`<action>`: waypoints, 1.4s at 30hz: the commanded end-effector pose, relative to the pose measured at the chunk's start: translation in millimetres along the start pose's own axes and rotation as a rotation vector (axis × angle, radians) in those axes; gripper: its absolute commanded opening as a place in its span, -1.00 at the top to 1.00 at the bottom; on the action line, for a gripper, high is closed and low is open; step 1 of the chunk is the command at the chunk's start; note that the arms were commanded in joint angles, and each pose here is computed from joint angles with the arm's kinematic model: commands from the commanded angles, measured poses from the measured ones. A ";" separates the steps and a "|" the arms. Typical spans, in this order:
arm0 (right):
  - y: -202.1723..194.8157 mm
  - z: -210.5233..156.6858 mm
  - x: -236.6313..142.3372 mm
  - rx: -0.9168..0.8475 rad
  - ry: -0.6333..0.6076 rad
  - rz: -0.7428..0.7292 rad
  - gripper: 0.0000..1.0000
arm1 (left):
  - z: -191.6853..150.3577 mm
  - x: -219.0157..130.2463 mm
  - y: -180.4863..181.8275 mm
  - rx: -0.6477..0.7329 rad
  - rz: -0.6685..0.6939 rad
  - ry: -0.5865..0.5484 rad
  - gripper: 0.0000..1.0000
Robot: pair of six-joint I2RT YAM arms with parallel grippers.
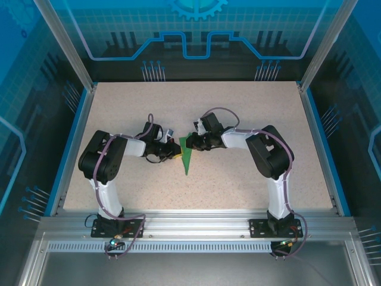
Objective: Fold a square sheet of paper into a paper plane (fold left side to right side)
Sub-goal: Fold the wing for the fifth time at the center of the table.
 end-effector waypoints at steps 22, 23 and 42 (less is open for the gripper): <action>-30.4 -21.8 19.4 0.089 0.128 -0.158 0.66 | -2.8 -28.9 -17.7 0.004 0.069 -0.067 0.26; -30.6 -22.2 19.7 0.089 0.131 -0.159 0.67 | -4.5 -32.3 -20.5 0.009 0.065 -0.068 0.26; -28.9 -23.3 20.3 0.075 0.141 -0.169 0.72 | -29.4 -10.8 -59.3 0.022 -0.102 0.104 0.81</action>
Point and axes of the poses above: each hand's point on the last joint's axis, 136 mm out from that joint toward the fingers, its own x axis out along the fingers, its own y axis along the line the jaws close on, z = x × y, the point moved 9 cm from there along -x, back along the fingers, and after that the axes turned 3 degrees about x, right-handed, at the moved point
